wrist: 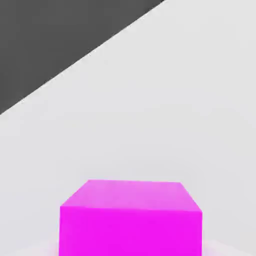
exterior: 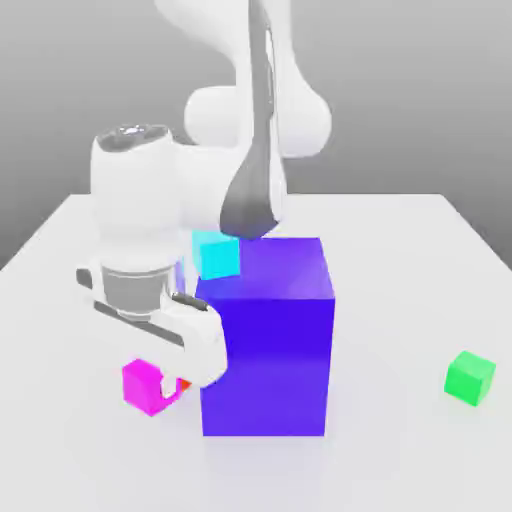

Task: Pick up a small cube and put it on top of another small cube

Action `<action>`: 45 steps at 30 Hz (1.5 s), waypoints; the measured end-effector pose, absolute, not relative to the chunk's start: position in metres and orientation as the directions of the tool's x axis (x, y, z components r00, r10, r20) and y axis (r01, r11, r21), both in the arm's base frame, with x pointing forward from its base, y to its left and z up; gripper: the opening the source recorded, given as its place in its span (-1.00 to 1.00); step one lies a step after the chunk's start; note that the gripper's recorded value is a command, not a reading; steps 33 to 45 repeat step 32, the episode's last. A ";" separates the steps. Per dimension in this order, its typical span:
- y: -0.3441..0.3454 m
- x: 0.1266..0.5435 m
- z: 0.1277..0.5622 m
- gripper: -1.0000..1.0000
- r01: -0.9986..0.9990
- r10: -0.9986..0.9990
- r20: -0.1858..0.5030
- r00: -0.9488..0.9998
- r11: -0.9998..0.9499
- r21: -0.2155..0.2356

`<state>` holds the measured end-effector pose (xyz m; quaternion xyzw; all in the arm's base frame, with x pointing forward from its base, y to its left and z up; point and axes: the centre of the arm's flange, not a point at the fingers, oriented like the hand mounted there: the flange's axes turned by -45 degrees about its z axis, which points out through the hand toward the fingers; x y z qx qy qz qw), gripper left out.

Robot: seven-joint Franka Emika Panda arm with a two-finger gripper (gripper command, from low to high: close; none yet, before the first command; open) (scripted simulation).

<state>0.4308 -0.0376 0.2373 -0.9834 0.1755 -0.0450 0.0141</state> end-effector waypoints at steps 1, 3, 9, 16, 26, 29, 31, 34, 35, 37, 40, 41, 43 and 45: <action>-0.010 0.434 0.239 -1.00 -0.266 -0.268 0.084 0.960 -0.963 -0.043; 0.043 0.435 0.243 -1.00 -0.115 -0.118 0.082 0.990 -0.993 -0.040; 0.197 0.395 0.250 -1.00 0.336 0.334 0.068 0.940 -0.941 -0.027; 0.338 0.281 0.252 -1.00 0.753 0.753 0.028 0.657 -0.657 -0.008; 0.321 0.295 0.206 -1.00 0.718 0.718 0.012 0.696 -0.696 -0.002; 0.319 0.292 0.185 -1.00 0.721 0.720 0.005 0.693 -0.693 -0.001; 0.319 0.291 0.180 1.00 0.721 0.721 0.003 0.693 -0.693 0.000; 0.319 0.291 0.180 1.00 0.721 0.721 0.003 0.693 -0.693 0.000; 0.319 0.291 0.180 1.00 0.721 0.721 0.003 0.693 -0.693 0.000; 0.319 0.291 0.180 1.00 0.721 0.721 0.003 0.693 -0.693 0.000; 0.319 0.291 0.180 1.00 0.721 0.721 0.003 0.693 -0.693 0.000; 0.319 0.291 0.180 1.00 0.721 0.721 0.003 0.693 -0.693 0.000; 0.319 0.291 0.180 1.00 0.721 0.721 0.003 0.693 -0.693 0.000; 0.319 0.291 0.180 1.00 0.721 0.721 0.003 0.693 -0.693 0.000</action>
